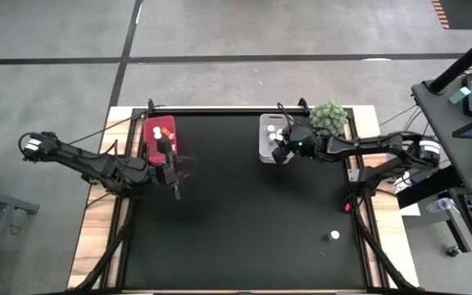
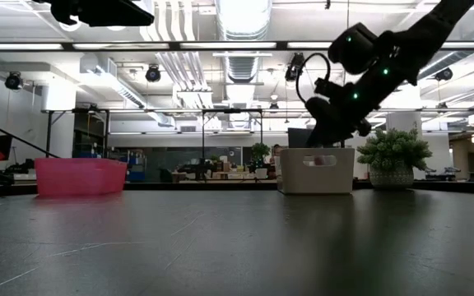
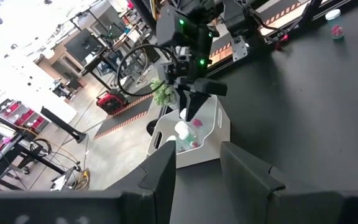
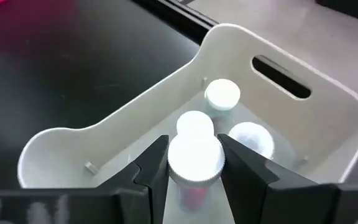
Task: Pick and place medicine bottles into bin by pill shape (circle, oval)
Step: Put the blue capsule bottle into the white bin
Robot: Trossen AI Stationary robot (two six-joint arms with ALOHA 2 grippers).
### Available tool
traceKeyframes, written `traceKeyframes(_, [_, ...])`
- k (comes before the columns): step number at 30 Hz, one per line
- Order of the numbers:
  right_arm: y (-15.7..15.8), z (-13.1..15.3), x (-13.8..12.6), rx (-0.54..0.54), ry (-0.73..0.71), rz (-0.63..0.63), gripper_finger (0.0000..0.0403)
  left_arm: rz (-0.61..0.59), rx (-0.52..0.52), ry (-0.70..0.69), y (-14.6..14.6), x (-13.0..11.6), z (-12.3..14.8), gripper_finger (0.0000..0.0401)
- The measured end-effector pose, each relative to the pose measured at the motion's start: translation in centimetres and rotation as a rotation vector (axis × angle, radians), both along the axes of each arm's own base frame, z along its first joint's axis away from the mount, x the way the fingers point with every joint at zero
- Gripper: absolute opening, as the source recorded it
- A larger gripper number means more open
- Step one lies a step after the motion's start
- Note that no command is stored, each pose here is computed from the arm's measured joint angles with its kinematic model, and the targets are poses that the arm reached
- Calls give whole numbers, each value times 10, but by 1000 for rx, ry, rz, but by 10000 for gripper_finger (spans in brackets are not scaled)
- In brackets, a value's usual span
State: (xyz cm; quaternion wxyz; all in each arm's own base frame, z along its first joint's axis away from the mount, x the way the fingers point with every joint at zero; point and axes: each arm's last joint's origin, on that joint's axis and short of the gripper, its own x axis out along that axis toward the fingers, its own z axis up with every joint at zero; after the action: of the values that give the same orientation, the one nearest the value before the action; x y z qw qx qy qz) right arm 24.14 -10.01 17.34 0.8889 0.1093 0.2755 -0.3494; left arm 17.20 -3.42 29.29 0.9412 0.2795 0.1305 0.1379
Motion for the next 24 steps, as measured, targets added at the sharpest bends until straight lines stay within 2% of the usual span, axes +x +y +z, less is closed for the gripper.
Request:
traceKeyframes(9, [-6,-22,13,-7,37,-17,122,0,1,-1,0,0,0,111])
traceKeyframes(24, [-7,-24,16,-13,43,-31,126,0,0,-1,0,0,0,111])
